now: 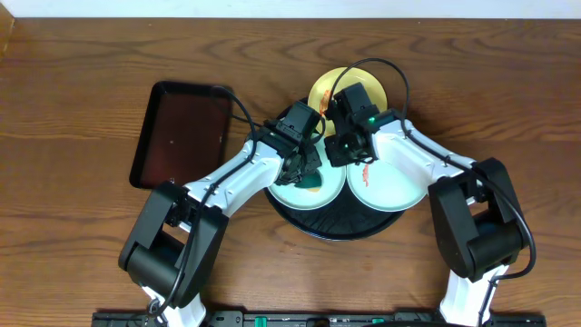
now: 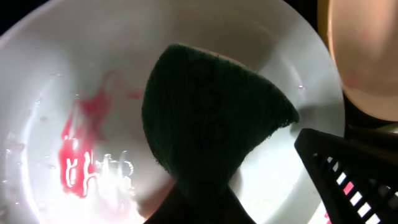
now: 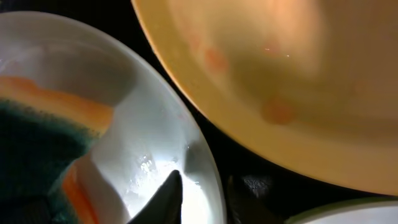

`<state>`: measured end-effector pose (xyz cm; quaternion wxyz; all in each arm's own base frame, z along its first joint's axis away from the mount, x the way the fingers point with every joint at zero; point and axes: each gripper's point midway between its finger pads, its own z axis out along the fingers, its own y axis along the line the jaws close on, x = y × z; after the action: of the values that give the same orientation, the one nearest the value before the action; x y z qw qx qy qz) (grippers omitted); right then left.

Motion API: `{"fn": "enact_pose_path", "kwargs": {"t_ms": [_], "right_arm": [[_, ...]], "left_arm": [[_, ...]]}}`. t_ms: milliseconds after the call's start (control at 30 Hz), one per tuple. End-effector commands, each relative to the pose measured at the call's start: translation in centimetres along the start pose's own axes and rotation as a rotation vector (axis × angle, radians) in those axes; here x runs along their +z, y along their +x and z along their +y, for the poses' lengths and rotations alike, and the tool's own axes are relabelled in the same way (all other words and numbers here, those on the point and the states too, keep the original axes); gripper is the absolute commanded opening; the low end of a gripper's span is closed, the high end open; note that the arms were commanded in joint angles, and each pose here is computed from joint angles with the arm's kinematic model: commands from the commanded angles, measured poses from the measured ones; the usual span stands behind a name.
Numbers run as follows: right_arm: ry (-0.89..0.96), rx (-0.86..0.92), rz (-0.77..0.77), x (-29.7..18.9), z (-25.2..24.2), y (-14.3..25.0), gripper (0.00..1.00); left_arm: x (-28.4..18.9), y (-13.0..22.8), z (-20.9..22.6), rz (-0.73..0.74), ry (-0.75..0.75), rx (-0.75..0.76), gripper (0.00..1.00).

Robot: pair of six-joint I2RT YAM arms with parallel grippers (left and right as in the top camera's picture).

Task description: Clean dirty plates on tray and stack at the side

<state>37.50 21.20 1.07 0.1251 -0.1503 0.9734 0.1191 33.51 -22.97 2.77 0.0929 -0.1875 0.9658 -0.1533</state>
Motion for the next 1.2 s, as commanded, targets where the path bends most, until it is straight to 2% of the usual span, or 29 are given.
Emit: {"fn": "enact_pose_path", "kwargs": {"t_ms": [0, 100, 367, 500, 633, 733, 933, 1167], "right_arm": [[0.032, -0.006, -0.005, 0.0, 0.0, -0.2, 0.14], [0.041, -0.001, 0.001, 0.0, -0.3, -0.1, 0.04], [0.037, 0.006, 0.009, 0.0, -0.2, 0.1, 0.01], [0.039, 0.007, 0.015, 0.0, -0.2, 0.3, 0.01], [0.041, 0.008, 0.024, 0.0, -0.3, 0.5, 0.01], [0.042, 0.008, 0.026, 0.0, -0.3, 0.6, 0.01], [0.046, 0.008, 0.030, 0.0, -0.4, 0.7, 0.01], [0.055, -0.010, 0.041, 0.0, -0.6, 0.9, 0.01]], "left_arm": [[0.2, -0.1, 0.0, -0.006, -0.005, -0.005, 0.08], [0.2, -0.2, -0.7, -0.007, 0.027, -0.024, 0.08], [1.0, 0.2, -1.6, -0.010, 0.049, -0.001, 0.09], [2.6, 0.4, -0.1, -0.007, -0.021, -0.003, 0.17], [3.6, 0.5, 1.9, -0.009, -0.106, -0.004, 0.17], [3.1, -0.5, 4.2, -0.083, -0.225, 0.016, 0.08], [0.8, -2.7, 9.6, -0.194, -0.477, 0.032, 0.08], [-1.0, -5.5, 10.9, -0.198, -0.495, 0.118, 0.08]]}}
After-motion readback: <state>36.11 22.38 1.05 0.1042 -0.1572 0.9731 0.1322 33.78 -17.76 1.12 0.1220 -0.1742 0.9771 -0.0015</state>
